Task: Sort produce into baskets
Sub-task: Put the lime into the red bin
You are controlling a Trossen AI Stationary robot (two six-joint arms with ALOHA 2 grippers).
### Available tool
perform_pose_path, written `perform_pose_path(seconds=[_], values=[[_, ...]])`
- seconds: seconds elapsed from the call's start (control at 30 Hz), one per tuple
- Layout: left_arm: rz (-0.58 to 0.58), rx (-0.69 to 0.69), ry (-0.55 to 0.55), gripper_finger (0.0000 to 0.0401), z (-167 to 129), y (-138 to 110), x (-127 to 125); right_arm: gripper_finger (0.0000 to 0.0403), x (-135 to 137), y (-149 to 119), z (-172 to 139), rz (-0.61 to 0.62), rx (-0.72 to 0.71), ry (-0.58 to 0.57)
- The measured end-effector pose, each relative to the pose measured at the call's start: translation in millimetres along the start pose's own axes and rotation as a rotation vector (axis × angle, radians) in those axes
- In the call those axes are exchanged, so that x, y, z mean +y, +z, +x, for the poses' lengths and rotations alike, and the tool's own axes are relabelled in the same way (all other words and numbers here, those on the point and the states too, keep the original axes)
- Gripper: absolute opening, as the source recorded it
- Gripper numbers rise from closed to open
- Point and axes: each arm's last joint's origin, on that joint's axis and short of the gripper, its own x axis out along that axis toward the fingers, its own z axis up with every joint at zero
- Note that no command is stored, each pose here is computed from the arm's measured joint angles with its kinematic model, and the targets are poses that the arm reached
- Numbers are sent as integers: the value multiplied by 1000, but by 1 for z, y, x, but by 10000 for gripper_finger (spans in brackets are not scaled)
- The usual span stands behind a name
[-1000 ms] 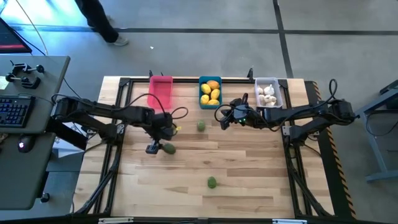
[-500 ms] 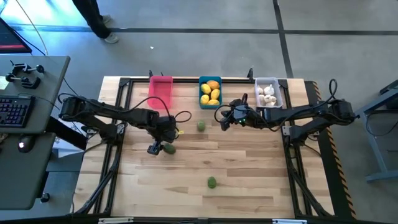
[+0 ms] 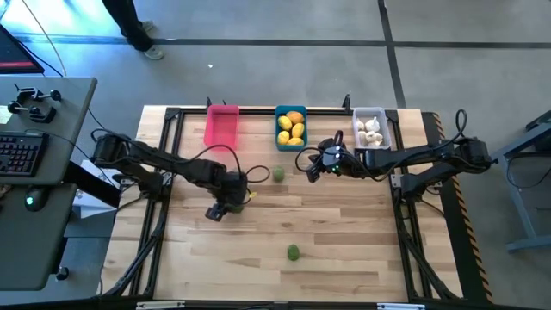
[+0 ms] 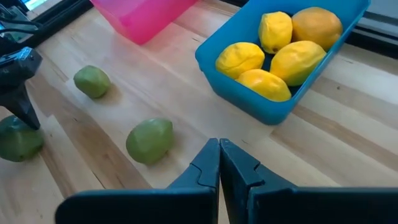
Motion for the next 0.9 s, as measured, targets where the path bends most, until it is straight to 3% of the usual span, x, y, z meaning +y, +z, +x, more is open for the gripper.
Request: perform_pose_path(seconds=[0.2,0.47,0.63,0.73,0.9], values=[[-38,21,5,238,4,-1,1,0,0,0,0,-10,-11,-15],[-190,-15,39,163,-18,-10,12,0,-1,1,0,-11,-14,-19],[-352,-66,81,150,-51,-27,26,0,-4,3,2,-3,-19,-31],[-433,-170,140,151,-82,-34,38,0,-7,5,3,4,-22,-41],[-727,-291,294,150,-125,-56,71,0,-10,7,4,13,-25,-52]])
